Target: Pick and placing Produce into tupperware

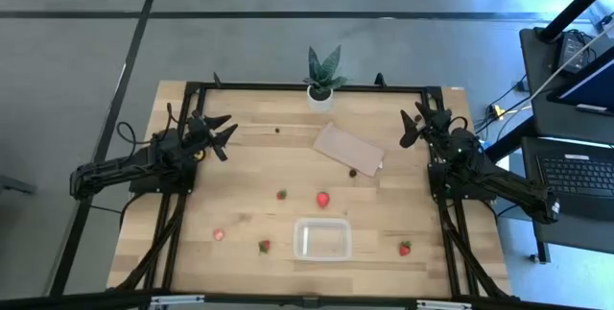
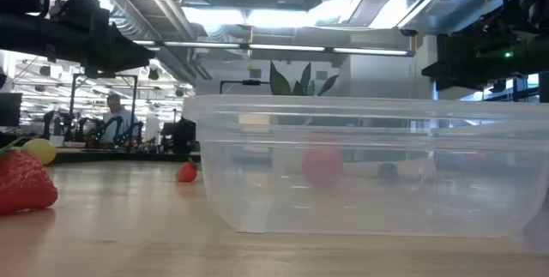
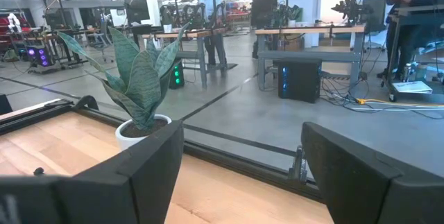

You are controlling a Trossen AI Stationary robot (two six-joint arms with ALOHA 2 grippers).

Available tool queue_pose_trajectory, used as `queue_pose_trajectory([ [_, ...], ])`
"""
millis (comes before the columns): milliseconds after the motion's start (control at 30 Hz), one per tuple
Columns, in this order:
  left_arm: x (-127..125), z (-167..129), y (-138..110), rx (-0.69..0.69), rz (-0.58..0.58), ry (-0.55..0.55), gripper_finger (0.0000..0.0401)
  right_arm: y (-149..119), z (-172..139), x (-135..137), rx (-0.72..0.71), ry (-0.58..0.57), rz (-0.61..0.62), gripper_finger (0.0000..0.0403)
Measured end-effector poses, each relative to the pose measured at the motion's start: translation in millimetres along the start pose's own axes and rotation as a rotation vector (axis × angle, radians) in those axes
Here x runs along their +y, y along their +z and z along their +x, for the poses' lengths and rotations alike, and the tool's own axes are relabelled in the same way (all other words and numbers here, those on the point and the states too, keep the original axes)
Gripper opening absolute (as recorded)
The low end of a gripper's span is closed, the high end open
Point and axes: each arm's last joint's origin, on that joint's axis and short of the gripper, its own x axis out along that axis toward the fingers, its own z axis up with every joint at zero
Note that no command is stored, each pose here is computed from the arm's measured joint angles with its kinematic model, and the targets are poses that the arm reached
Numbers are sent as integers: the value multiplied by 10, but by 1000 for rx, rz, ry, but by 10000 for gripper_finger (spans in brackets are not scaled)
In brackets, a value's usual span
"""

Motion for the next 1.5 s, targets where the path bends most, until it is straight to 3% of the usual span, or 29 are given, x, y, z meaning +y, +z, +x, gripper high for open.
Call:
queue_pose_trajectory([
  [1300,0,0,0,0,0,0,179,-1,0,0,0,0,0,294],
  [1500,0,0,0,0,0,0,179,0,0,0,0,0,76,294],
])
